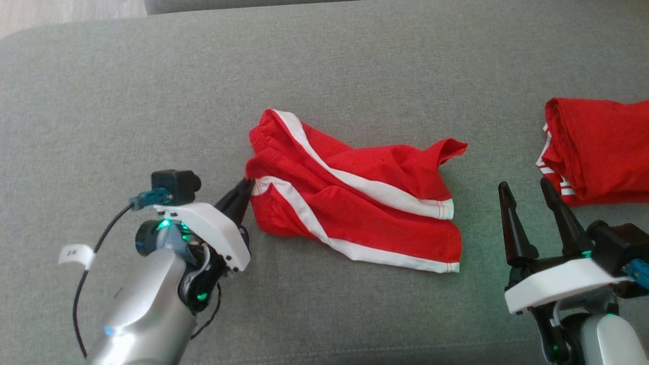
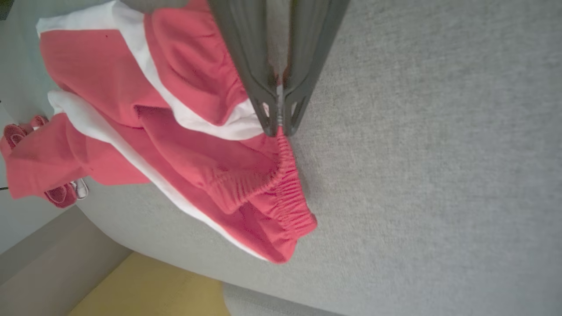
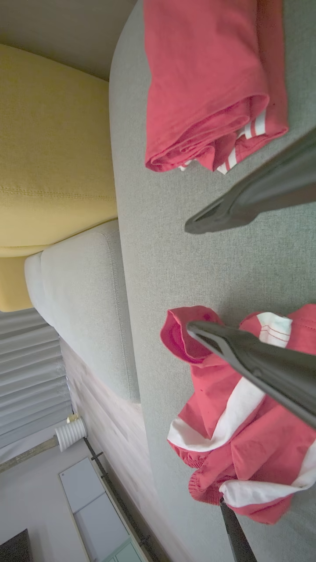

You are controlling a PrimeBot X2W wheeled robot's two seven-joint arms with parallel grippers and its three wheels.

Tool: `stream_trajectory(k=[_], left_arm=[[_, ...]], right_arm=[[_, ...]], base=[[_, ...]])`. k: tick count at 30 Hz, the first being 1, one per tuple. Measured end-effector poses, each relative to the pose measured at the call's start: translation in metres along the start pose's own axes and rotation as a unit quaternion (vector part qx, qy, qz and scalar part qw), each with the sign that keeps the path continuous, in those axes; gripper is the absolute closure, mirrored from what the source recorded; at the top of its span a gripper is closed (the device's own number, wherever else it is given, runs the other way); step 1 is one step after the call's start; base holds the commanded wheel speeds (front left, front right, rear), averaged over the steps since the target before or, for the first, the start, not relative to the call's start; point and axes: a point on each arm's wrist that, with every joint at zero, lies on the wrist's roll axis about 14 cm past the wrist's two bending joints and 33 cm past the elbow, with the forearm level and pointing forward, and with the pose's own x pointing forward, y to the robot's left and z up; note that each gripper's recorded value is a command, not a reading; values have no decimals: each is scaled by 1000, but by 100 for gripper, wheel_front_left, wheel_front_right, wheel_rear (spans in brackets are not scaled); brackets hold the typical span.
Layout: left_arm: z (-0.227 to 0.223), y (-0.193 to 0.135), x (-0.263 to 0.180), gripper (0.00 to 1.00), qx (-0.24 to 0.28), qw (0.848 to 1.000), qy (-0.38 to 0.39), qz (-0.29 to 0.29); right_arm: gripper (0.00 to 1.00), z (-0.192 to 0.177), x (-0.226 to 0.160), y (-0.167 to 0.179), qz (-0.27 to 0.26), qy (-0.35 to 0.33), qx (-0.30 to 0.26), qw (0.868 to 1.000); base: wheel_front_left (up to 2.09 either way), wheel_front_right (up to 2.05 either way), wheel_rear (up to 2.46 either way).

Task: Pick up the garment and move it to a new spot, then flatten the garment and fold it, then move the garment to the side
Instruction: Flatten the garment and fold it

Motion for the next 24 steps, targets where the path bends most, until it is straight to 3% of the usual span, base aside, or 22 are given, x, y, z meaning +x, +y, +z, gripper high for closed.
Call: stream_trajectory(k=[7, 13, 17, 24], left_arm=[[27, -3, -4, 100, 23, 998, -65, -4], [26, -5, -10, 100, 26, 997, -68, -6], [20, -3, -12, 100, 23, 998, -63, -1], [18, -3, -10, 100, 22, 998, -57, -4]], right_arm=[[0, -4, -1, 2, 1, 8, -13, 1000], [0, -82, -22, 14, 16, 140, 1, 990], [0, -112, -37, 25, 30, 192, 17, 981], [0, -133, -42, 46, 59, 228, 32, 971]], base=[[0, 0, 0], [0, 0, 0], [0, 0, 0], [0, 0, 0]])
